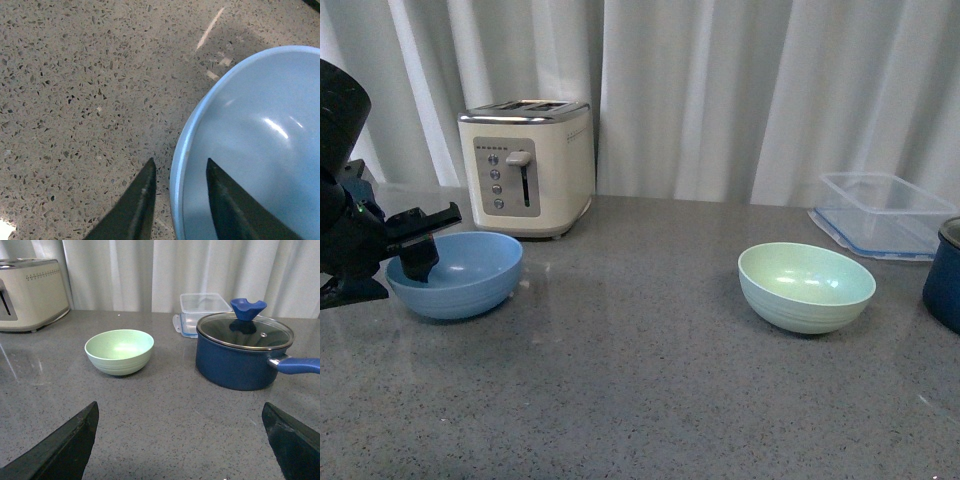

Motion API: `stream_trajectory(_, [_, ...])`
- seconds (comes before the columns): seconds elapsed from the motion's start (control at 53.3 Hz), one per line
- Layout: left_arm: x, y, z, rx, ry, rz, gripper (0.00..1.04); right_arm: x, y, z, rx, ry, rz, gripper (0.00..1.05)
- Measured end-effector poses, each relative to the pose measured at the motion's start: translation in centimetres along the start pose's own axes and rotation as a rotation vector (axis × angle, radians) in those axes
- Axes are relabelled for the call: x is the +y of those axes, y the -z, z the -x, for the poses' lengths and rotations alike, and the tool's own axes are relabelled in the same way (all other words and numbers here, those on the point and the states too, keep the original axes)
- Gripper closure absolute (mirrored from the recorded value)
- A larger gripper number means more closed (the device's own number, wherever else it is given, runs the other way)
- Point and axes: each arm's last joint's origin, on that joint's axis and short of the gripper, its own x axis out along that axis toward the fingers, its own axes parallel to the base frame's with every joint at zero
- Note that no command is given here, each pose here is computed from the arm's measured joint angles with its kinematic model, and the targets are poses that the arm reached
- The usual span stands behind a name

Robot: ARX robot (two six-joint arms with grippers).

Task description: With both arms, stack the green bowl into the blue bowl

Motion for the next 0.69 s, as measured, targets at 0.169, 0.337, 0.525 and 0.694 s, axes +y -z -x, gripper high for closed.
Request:
stream_trajectory(0.169, [0.0,0.0,0.1,0.0,0.005,-0.002,0.99,0.0,0.0,0.0,0.0,0.0,0.0,0.1])
stream_trajectory(0.337, [-1.8,-0.3,2.1,-0.028,0.071,-0.023,1.01,0.0,0.0,0.0,0.0,0.0,0.0,0.1])
stream_trajectory(0.525, [-6.7,0.6,4.9,-0.051,0.195,-0.089,1.01,0.0,0.0,0.0,0.0,0.0,0.0,0.1])
stream_trajectory(0.694, [-10.6,2.0,4.8,-0.024,0.259,-0.141,1.01,0.0,0.0,0.0,0.0,0.0,0.0,0.1])
